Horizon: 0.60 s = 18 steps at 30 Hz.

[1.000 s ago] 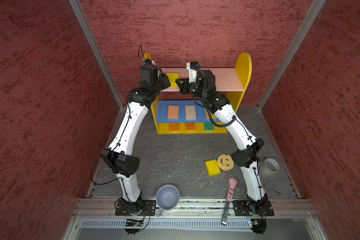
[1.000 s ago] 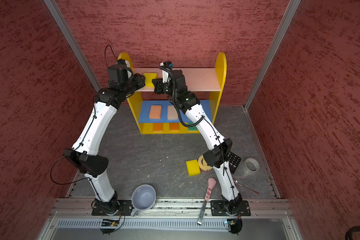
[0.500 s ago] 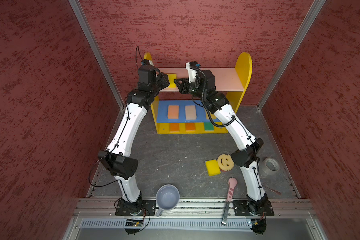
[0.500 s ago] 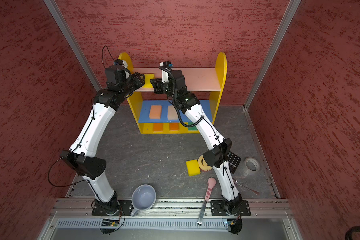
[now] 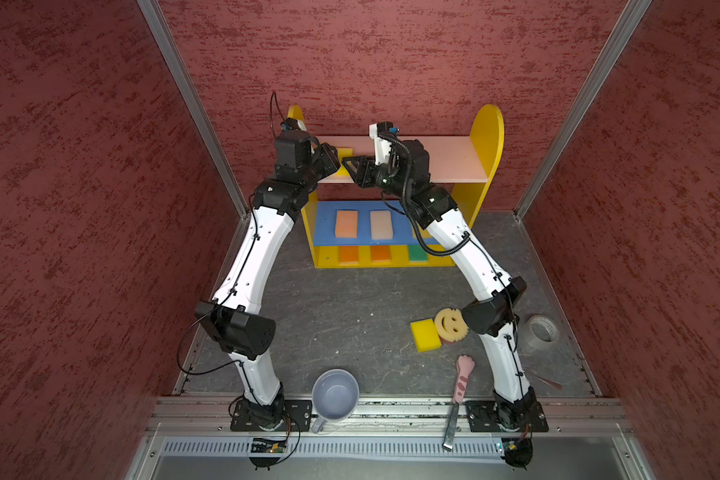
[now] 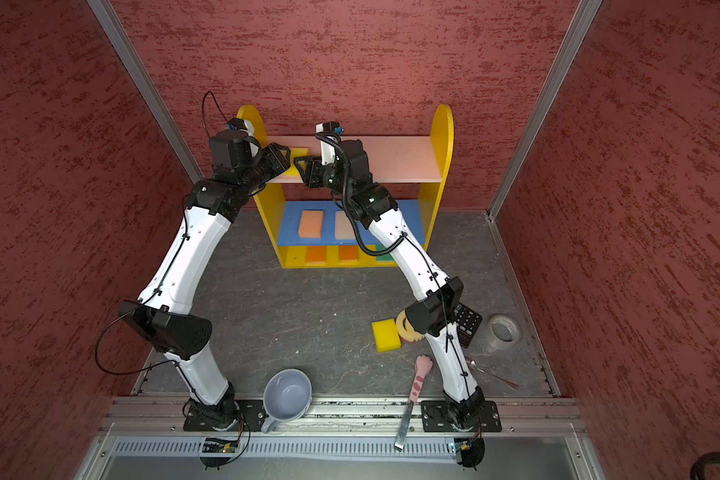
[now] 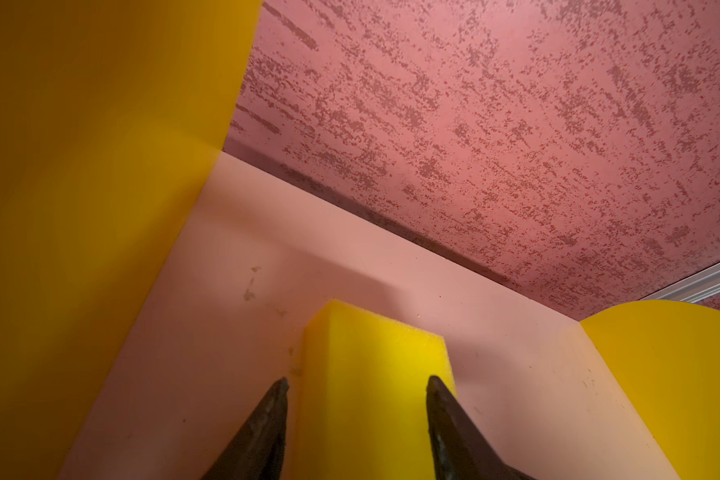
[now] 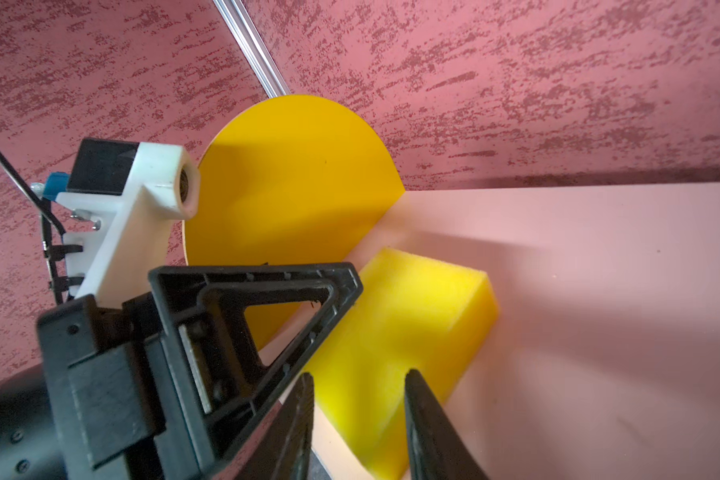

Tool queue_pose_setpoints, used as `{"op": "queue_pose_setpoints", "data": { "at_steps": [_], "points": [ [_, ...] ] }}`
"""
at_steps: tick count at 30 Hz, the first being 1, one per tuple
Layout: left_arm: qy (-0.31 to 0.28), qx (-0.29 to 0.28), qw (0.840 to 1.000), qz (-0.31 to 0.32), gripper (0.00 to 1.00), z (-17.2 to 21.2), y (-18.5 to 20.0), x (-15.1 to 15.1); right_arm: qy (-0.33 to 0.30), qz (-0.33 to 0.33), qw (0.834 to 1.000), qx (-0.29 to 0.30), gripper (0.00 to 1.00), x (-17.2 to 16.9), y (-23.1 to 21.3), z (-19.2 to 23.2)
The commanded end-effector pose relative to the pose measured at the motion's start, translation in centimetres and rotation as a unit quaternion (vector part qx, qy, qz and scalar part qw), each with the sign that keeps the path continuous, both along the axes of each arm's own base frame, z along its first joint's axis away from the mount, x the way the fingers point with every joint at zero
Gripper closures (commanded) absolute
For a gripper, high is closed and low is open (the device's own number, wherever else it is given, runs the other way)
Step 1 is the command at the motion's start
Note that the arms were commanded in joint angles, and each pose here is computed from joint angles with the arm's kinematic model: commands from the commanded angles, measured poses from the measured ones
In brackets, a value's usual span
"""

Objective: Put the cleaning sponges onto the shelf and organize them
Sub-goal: 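Open the right gripper and align the sponge with the left gripper, then withdraw the right gripper below the shelf while the left gripper holds the sponge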

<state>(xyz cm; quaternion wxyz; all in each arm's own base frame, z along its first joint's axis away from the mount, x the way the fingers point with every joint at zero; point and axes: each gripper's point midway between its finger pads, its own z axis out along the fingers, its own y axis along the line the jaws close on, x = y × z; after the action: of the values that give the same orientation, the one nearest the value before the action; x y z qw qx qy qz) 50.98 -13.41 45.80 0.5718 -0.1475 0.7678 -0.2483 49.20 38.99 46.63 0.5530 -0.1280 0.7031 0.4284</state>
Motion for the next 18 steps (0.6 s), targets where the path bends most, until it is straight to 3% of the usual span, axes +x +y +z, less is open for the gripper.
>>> {"op": "queue_pose_setpoints", "data": {
  "at_steps": [1, 13, 14, 18],
  "points": [
    [-0.017, -0.003, 1.0, -0.001, 0.46, 1.6, 0.1, -1.2, 0.037, -0.045, 0.998, -0.03, 0.56, 2.4, -1.3, -3.6],
    [-0.079, -0.007, 0.997, 0.004, 0.4, 5.4, 0.9, -4.5, 0.019, -0.073, 0.997, -0.023, 0.49, 0.7, -3.6, -1.6],
    [-0.081, -0.007, 0.997, 0.004, 0.42, 5.5, 1.0, -4.9, 0.017, -0.072, 0.997, -0.02, 0.49, 0.4, -3.7, -1.5],
    [-0.075, -0.006, 0.997, -0.015, 0.65, 4.8, 0.7, -6.3, 0.01, -0.059, 0.998, 0.0, 0.53, -1.3, -4.3, -0.8]
  ]
}}
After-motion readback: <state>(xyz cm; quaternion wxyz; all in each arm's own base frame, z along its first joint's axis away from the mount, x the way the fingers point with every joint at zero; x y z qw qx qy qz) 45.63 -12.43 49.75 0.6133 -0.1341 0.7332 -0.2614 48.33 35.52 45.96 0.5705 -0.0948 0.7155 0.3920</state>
